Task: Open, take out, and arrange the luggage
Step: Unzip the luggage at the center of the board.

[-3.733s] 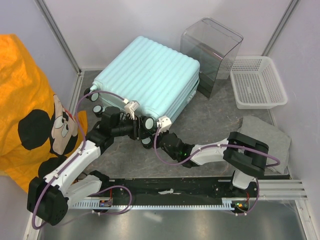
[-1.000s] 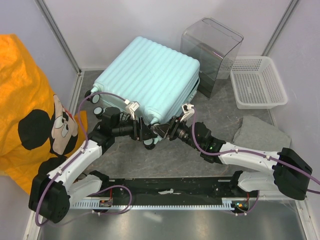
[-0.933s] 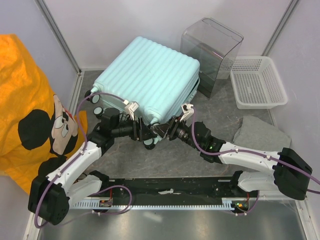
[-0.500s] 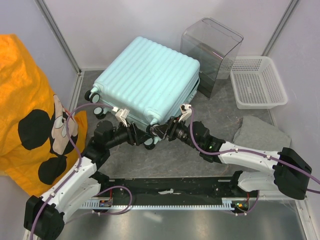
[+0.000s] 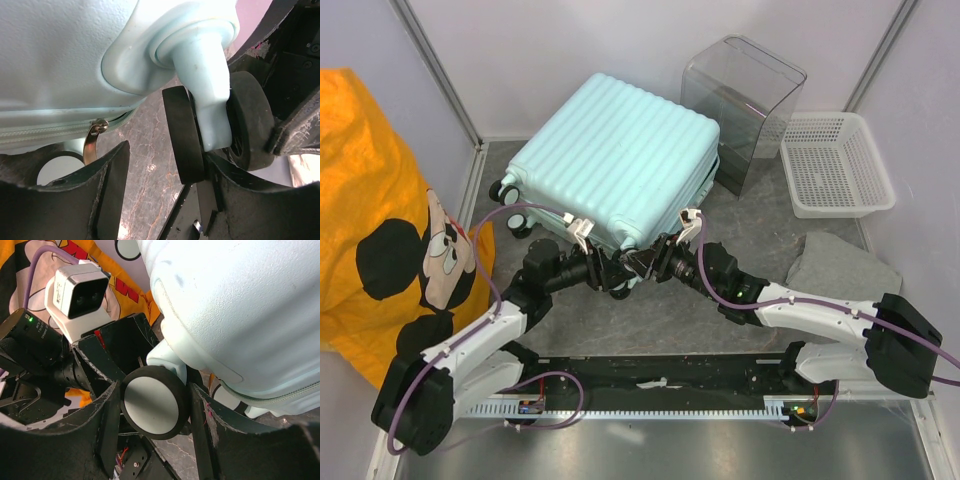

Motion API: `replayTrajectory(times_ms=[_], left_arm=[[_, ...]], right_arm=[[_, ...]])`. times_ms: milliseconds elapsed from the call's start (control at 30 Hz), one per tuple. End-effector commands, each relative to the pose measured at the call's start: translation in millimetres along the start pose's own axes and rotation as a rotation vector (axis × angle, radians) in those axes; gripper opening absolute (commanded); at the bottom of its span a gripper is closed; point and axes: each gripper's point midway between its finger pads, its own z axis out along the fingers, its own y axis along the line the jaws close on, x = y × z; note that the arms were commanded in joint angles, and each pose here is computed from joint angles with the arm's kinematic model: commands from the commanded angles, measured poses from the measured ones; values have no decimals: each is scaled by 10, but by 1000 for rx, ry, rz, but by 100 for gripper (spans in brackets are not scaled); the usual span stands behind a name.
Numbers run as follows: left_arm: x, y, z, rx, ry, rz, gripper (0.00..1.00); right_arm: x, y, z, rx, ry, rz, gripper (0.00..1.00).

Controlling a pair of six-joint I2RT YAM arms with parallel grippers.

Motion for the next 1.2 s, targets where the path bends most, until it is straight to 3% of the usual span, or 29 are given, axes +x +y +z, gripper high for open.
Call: replayTrajectory(times_ms=[0,167,600,967,1167], left_arm=[[-181,648,-53,-303,-120,12,57],[-129,760,-190,-373,-157,23,59],[13,1125,-249,-539,-120,0,58],[269,651,-318,-256,-109,110,68],[215,721,-478,-347,-190,39,68]], right_arm=[[-517,332,1,-80,-166,1,27],[-513,327,-13,-79,-167,1,27],[-541,353,-81,-92,-176,2,26],[-623,348,-91,-81,-212,-8,21],[-654,376,-100,-87,-218,-12,21]])
